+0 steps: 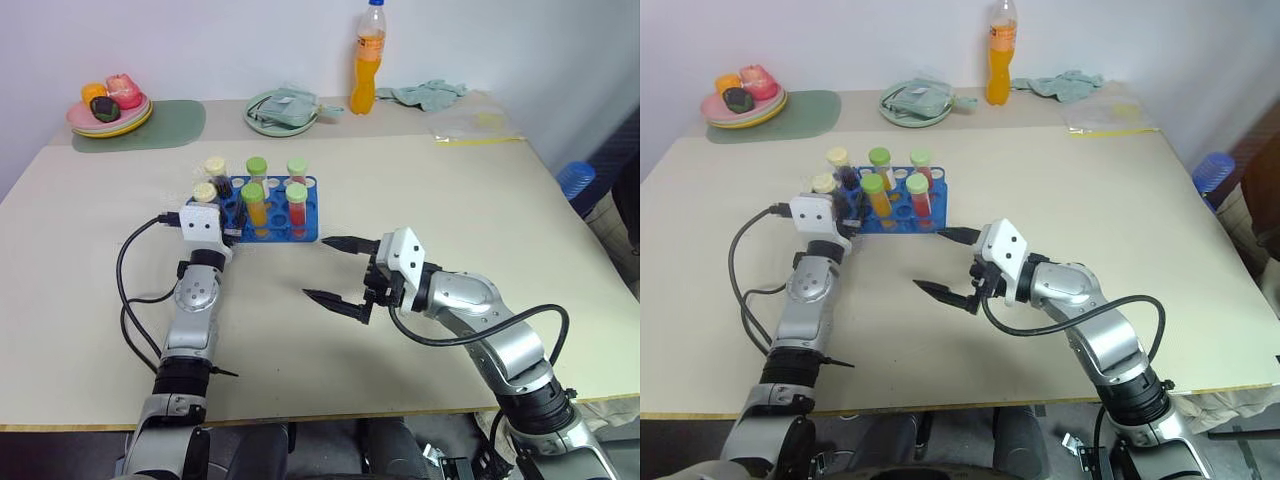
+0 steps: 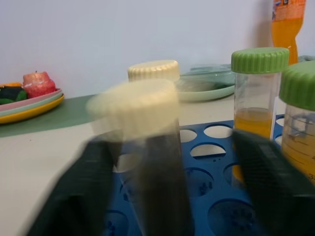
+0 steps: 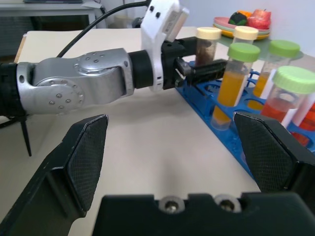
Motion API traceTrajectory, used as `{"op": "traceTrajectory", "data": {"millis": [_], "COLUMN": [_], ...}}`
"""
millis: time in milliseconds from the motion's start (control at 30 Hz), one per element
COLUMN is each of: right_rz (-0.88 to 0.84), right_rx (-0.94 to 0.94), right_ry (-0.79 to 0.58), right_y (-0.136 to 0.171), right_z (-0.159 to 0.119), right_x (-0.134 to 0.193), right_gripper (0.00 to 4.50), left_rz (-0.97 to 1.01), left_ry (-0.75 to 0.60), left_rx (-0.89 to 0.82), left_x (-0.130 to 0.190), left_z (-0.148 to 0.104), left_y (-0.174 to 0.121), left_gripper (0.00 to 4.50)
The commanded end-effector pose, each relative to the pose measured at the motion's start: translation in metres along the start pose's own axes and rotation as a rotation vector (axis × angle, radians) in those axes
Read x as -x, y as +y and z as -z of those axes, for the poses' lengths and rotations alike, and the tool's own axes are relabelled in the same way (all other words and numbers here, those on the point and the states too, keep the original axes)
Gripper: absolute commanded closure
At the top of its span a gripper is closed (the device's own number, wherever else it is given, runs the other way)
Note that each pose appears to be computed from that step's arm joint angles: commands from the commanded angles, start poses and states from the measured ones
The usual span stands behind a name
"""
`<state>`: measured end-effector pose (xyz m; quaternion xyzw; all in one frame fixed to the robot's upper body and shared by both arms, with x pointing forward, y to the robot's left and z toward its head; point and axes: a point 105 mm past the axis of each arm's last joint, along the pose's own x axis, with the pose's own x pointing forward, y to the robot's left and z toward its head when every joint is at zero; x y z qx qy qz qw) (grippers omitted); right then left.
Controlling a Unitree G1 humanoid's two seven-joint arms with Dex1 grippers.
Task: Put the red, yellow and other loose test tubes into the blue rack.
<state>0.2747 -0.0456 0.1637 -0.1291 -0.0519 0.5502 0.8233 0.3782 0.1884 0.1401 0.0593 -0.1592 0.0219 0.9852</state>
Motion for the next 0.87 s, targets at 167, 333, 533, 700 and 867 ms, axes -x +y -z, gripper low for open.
{"op": "traceTrajectory", "data": {"millis": [167, 333, 533, 700, 867], "right_rz": [0.082, 0.219, 0.381, 0.398, 0.390], "right_rx": [0.020, 0.009, 0.000, 0.013, 0.016], "right_ry": [-0.047, 0.049, 0.222, 0.264, 0.261], "right_y": [-0.020, -0.049, -0.082, -0.087, -0.086], "right_z": [-0.026, -0.017, 0.012, 0.021, 0.024], "right_x": [0.029, 0.073, 0.133, 0.147, 0.145], "right_gripper": [0.00, 0.00, 0.00, 0.00, 0.00], "left_rz": [-0.049, 0.090, 0.287, 0.301, 0.273], "left_ry": [-0.122, -0.015, 0.234, 0.271, 0.281], "left_rx": [0.040, -0.034, -0.163, -0.152, -0.109], "left_x": [0.028, 0.058, 0.085, 0.089, 0.090], "left_z": [-0.045, -0.054, -0.037, -0.032, -0.030], "left_y": [0.045, 0.077, 0.101, 0.104, 0.101], "left_gripper": [0.04, 0.04, 0.04, 0.04, 0.04]}}
